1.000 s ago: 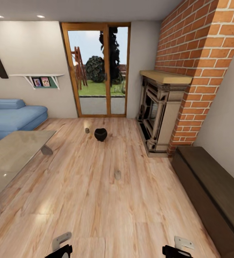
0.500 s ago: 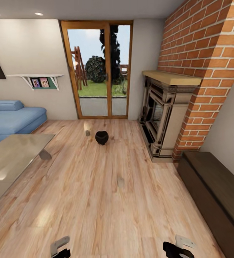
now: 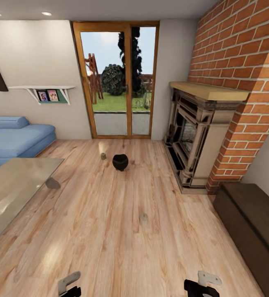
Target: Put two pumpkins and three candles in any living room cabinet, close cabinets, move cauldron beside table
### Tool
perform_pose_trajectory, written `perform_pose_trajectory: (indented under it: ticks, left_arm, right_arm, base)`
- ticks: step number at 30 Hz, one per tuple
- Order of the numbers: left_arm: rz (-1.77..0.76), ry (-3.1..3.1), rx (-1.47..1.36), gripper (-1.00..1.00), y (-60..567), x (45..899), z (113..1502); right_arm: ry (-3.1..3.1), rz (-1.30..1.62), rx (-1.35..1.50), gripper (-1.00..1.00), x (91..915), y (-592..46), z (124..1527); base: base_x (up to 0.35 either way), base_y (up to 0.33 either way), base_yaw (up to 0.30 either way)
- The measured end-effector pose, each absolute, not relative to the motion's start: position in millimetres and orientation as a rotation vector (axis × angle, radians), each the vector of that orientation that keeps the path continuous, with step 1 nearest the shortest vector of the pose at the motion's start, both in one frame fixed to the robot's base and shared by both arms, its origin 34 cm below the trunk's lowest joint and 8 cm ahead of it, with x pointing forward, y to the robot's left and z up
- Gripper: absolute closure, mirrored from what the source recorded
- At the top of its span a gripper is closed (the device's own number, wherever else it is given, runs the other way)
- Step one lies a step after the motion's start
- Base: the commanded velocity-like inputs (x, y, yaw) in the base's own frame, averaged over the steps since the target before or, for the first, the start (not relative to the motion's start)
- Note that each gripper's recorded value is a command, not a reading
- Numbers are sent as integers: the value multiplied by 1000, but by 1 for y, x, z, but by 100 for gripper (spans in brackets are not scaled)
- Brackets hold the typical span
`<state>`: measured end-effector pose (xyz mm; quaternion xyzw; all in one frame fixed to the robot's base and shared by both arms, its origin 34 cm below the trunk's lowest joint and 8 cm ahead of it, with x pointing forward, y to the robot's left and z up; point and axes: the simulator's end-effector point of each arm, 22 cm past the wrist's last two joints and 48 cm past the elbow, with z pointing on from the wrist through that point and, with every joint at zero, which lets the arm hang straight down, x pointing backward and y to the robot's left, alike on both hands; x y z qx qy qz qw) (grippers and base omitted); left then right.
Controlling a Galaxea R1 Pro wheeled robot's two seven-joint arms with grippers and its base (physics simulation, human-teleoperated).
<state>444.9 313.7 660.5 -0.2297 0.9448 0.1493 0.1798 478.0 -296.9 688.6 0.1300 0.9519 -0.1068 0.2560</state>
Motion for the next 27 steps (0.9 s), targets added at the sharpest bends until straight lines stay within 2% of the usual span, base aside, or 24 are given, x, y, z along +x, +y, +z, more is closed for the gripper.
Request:
perform_pose_trajectory:
  ticks: [23,27]
  left_arm:
    - [423,2669,-645,-100,314,445,661]
    - [424,2670,-645,-100,314,445,661]
  right_arm:
    - [2583,-291,349,-100,478,-297,689]
    - [2584,-290,349,-100,478,-296,688]
  base:
    - [341,17,0]
    - [337,42,106]
